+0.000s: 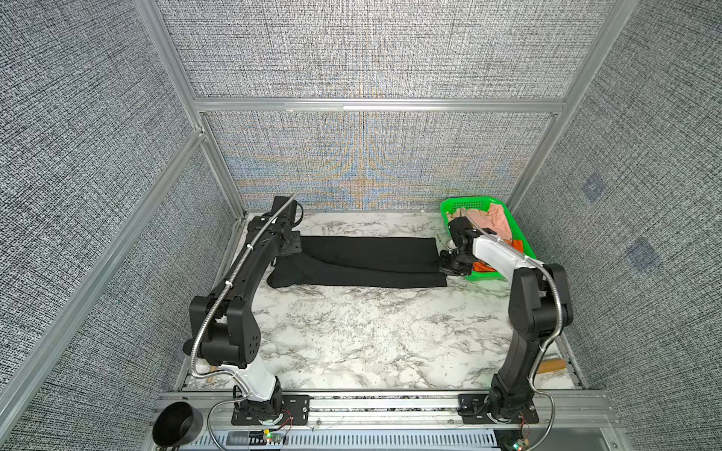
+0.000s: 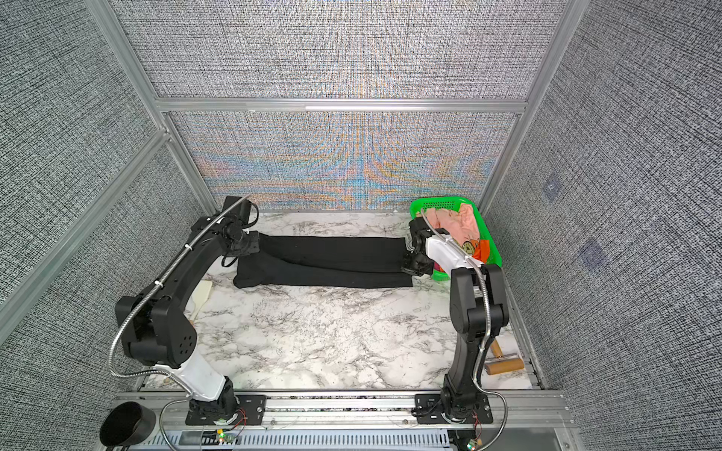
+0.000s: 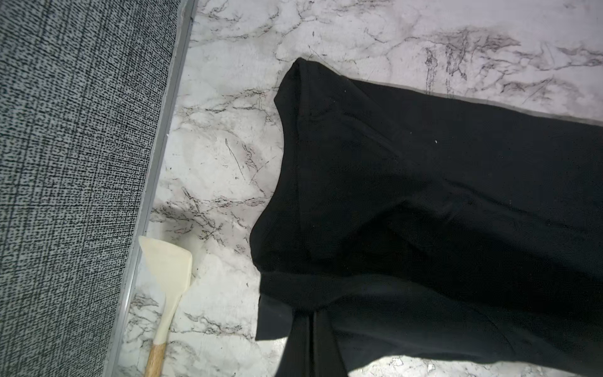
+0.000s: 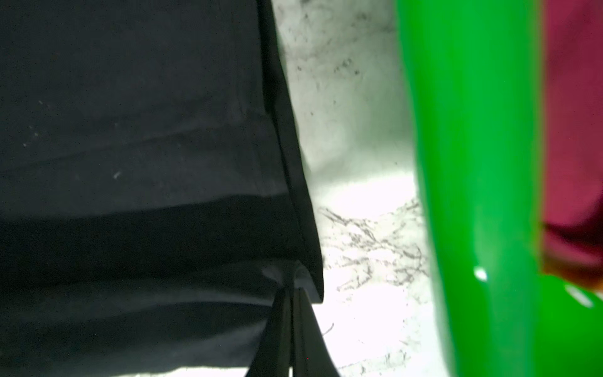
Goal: Fold and stack t-shirts
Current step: Fold the T-shirt at the top-center of the table.
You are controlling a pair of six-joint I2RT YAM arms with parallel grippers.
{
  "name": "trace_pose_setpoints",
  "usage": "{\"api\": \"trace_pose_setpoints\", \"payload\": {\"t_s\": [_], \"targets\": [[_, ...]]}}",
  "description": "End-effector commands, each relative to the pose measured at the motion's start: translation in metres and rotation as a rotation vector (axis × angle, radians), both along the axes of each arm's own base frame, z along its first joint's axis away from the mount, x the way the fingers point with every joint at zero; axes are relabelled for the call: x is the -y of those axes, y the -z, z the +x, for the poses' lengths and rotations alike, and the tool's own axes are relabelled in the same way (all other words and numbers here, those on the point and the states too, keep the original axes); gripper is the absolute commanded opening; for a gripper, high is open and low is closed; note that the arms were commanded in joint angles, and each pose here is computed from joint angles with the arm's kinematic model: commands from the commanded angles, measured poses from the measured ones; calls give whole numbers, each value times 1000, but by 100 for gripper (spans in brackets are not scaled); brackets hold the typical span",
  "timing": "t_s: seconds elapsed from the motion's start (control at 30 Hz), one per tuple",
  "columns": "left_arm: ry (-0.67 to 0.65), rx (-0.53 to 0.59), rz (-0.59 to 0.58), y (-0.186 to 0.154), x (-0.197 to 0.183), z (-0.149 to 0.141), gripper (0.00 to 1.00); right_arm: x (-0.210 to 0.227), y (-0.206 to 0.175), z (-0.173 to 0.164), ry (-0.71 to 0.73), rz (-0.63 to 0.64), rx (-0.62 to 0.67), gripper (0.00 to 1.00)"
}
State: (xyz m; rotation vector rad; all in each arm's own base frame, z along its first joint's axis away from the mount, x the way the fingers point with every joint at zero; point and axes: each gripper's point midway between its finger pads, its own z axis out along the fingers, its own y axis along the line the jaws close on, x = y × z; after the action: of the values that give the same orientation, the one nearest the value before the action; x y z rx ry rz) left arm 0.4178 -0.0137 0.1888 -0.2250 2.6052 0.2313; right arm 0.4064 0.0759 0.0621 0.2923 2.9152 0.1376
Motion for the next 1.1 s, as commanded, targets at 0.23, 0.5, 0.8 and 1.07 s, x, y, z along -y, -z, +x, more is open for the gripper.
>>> {"api": "trace_pose_setpoints", "payload": {"t_s": [0.23,0.5,0.8,1.07], "targets": [[19,-46,20,13,-2,12,0,-3,8,6,-19,6,-58,4],[24,-53,30,19,-2,22,0,-4,15,7,-12,14,-96,5],[37,-63,32,26,0,39,0,-3,11,18,61,25,-82,12],[41,-38,29,21,2,57,0,1,14,19,102,19,-86,12]]}}
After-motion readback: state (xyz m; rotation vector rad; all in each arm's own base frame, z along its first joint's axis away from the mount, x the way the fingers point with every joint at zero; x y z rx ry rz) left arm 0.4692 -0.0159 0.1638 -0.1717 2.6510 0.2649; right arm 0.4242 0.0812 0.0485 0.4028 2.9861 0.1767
